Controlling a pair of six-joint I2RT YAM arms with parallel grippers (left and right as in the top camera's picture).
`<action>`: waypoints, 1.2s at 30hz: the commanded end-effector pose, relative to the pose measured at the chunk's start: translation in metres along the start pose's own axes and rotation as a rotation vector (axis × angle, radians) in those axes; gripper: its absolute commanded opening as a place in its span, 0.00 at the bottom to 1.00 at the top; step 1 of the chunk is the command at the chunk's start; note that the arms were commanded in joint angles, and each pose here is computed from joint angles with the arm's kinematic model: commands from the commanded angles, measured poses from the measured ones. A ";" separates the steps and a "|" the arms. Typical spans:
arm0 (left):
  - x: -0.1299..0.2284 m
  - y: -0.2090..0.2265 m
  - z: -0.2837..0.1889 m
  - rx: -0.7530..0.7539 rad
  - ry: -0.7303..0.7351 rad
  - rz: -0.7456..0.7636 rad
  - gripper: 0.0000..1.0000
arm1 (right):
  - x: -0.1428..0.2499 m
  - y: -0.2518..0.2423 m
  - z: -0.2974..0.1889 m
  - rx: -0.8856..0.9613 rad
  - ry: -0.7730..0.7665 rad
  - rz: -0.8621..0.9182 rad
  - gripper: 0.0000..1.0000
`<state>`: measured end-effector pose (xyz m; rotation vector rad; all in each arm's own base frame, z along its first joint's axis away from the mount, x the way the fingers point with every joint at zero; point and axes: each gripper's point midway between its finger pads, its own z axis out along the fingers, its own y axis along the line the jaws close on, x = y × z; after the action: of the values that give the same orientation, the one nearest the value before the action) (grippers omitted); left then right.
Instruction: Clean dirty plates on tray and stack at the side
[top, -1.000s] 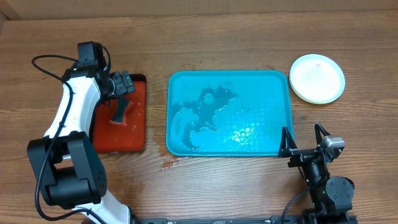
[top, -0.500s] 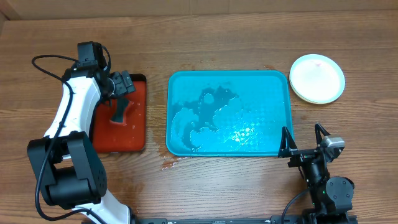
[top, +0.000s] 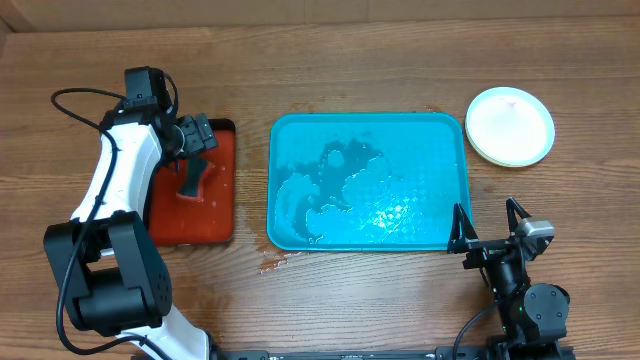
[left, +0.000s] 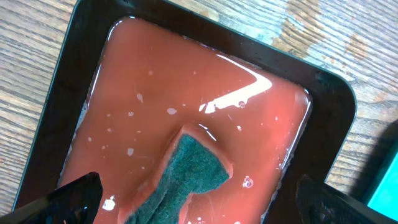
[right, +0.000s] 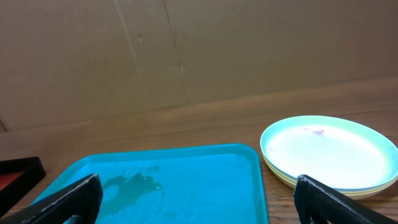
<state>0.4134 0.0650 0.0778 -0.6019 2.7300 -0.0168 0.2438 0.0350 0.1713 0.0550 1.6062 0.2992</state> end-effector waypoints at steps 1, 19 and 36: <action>-0.007 0.001 -0.008 0.004 -0.022 0.006 1.00 | 0.001 -0.002 0.000 0.008 -0.007 -0.007 1.00; 0.048 -0.015 -0.070 0.145 -0.397 0.155 1.00 | 0.001 -0.002 0.000 0.008 -0.007 -0.007 1.00; 0.127 0.018 -0.129 0.265 -0.867 0.133 1.00 | 0.001 -0.002 0.000 0.008 -0.007 -0.007 1.00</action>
<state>0.2585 0.0193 0.1637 -0.2680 1.9003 -0.0861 0.2438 0.0350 0.1712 0.0550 1.6066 0.2992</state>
